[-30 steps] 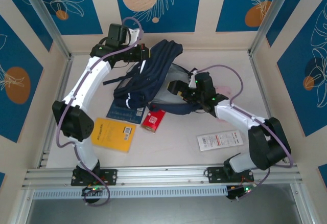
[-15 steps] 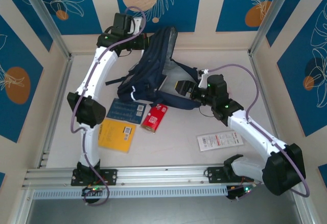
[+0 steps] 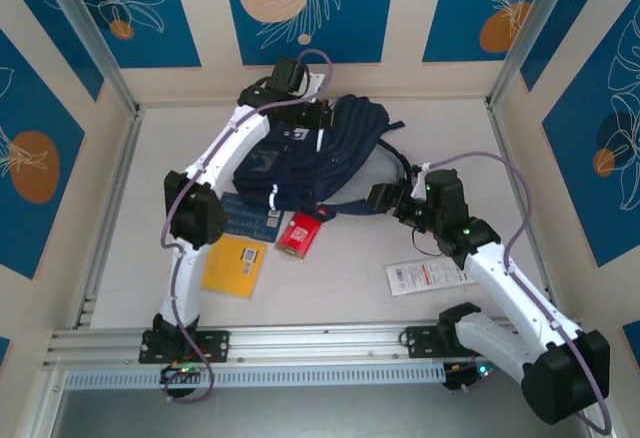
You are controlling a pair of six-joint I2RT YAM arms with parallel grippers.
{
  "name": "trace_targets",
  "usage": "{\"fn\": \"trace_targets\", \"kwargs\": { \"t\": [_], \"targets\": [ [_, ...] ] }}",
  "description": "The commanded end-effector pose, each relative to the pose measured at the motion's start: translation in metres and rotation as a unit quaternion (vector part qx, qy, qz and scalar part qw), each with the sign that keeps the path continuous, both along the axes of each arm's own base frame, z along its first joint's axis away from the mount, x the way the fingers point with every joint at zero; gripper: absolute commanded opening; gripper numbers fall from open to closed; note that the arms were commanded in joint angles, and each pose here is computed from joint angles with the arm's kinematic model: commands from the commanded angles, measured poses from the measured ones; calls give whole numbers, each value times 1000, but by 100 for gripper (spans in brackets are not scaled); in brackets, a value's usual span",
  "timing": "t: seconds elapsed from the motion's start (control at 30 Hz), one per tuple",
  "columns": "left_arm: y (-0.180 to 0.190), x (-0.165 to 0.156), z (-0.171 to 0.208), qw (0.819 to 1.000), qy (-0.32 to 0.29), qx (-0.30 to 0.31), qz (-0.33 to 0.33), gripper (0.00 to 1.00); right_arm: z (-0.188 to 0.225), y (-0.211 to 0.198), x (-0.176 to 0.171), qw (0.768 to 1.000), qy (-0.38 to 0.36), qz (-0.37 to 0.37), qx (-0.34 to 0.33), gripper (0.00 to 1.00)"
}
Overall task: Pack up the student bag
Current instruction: Close the student bag at the top-center of the table.
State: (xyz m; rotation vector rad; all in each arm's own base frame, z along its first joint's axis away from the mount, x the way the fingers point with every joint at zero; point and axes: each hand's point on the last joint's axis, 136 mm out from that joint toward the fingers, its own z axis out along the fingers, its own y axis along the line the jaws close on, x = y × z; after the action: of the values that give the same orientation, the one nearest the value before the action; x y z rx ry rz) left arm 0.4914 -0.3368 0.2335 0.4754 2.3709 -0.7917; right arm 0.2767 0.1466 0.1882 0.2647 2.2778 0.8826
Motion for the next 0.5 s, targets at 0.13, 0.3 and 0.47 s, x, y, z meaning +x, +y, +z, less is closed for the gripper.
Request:
{"fn": "trace_targets", "kwargs": {
  "t": [0.13,0.3,0.47],
  "targets": [
    [48,36,-11,990,-50,91,94,8,-17,-45,-13,989,83,-111,-52,91],
    [44,24,-9,994,-27,65,80,44,-57,-73,-46,958,204,-186,-72,99],
    [48,-6,6,995,-13,14,93,63,-97,-94,-75,920,293,-242,-95,99]
  ]
}}
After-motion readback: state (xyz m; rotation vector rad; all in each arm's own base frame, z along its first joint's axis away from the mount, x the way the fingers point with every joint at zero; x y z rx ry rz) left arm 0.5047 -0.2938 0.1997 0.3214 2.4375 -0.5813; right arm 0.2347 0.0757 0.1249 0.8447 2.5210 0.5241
